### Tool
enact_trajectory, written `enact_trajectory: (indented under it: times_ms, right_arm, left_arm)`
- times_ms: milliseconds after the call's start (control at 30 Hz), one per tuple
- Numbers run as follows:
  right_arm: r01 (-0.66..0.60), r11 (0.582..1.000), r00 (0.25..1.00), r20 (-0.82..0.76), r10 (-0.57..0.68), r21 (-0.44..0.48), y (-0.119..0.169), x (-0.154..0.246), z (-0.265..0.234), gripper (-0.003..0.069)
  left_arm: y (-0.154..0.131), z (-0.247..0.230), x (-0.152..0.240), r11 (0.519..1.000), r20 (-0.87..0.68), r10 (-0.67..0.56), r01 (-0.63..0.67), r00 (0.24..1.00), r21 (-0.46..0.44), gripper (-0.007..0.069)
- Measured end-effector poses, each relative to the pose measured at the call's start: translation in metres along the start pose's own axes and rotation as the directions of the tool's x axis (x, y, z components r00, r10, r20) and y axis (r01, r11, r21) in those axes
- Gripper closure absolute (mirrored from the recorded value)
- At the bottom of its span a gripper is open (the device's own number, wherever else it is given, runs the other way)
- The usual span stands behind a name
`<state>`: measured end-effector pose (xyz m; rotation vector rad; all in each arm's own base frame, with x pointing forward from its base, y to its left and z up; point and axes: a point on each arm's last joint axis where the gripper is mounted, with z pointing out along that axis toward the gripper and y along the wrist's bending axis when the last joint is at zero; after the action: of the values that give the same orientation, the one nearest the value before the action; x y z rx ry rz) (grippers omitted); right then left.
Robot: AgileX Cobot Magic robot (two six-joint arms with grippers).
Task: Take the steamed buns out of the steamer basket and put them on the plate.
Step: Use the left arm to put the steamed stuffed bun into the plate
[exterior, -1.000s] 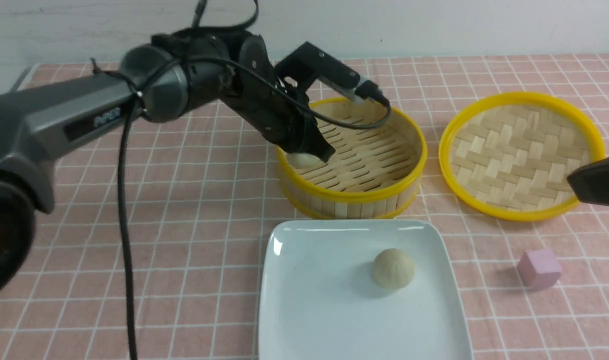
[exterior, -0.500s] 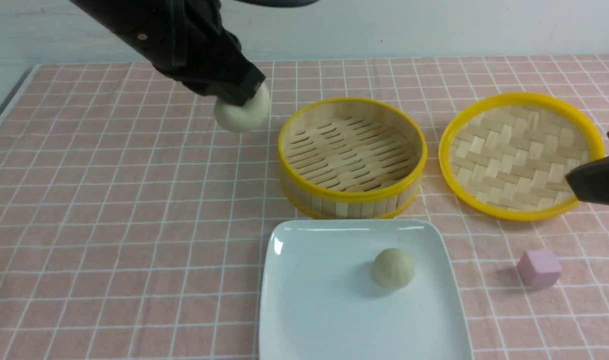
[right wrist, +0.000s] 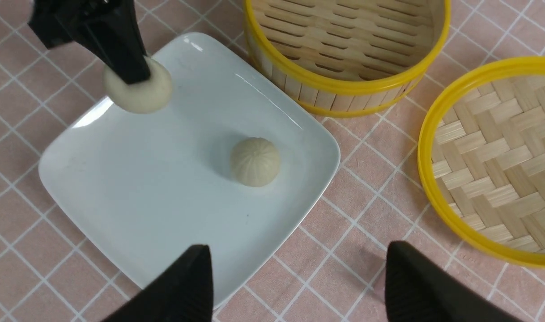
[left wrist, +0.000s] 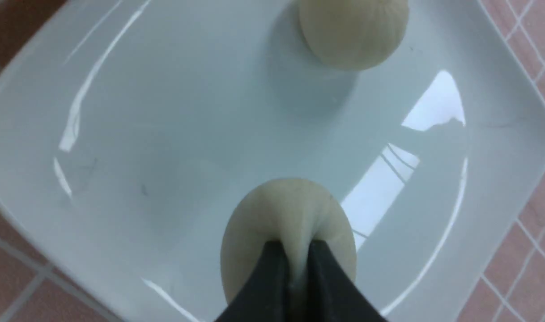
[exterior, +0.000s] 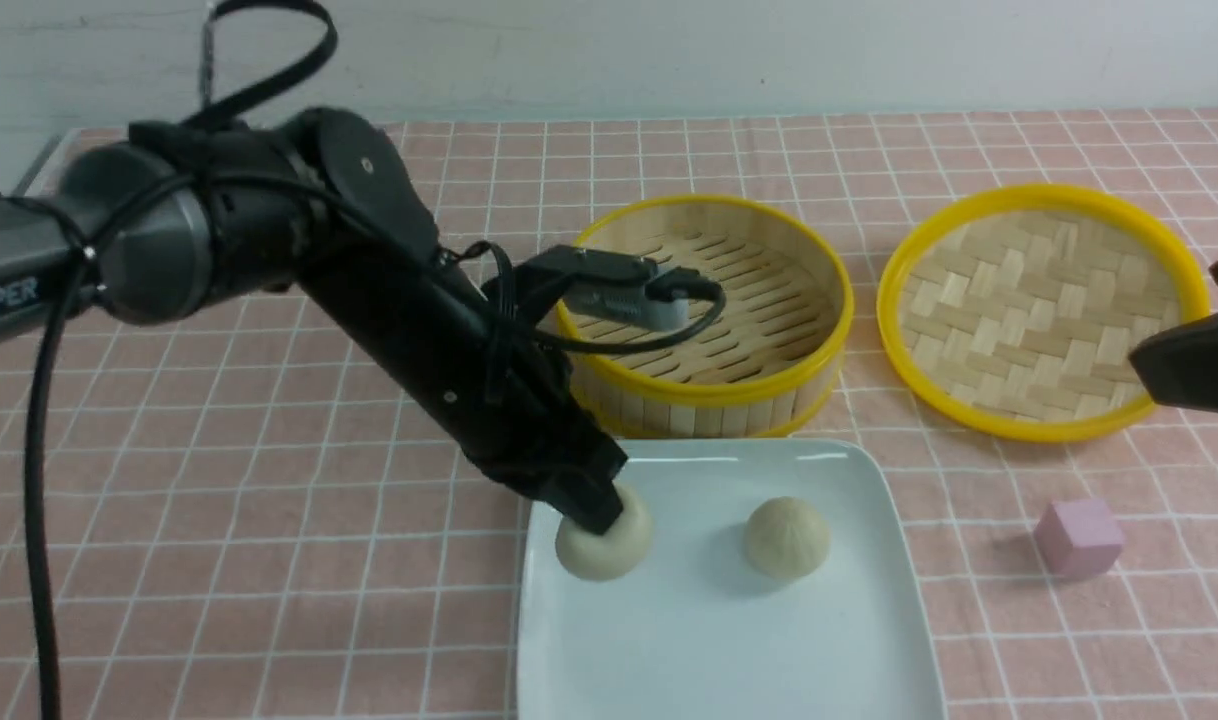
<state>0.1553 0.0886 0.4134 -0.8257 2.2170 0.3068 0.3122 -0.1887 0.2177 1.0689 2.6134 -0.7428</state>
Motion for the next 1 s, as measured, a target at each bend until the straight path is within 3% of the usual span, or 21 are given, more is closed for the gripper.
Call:
enact_trajectory:
  times_ms: [300, 500, 600, 833, 1000]
  right_arm:
    - [-0.005, 1.000, 1.000, 0.002, 0.005, -0.010, 0.001, 0.000, 0.000, 0.0153]
    - [-0.006, 1.000, 1.000, 0.003, 0.006, -0.014, 0.001, 0.000, 0.000, 0.0153]
    - [-0.005, 1.000, 1.000, 0.003, 0.005, -0.014, 0.001, 0.000, 0.000, 0.0153]
    - [-0.003, 1.000, 1.000, 0.003, 0.003, -0.014, 0.001, 0.000, 0.000, 0.0155]
    - [-0.006, 1.000, 1.000, 0.006, 0.006, -0.019, 0.002, -0.001, 0.000, 0.0155]
  left_arm:
    - [0.018, 0.022, -0.005, 0.998, 0.058, 0.020, -0.017, 0.998, -0.060, 0.0588]
    - [0.022, 0.027, -0.005, 0.997, 0.058, 0.019, -0.015, 0.998, -0.069, 0.0545]
    - [0.023, 0.027, -0.006, 0.997, 0.067, 0.024, -0.019, 0.997, -0.080, 0.0477]
    - [0.023, 0.027, -0.006, 0.996, 0.066, 0.029, -0.023, 0.997, -0.083, 0.0172]
    - [0.017, 0.020, -0.006, 0.997, 0.069, 0.035, -0.030, 0.997, -0.070, 0.0107]
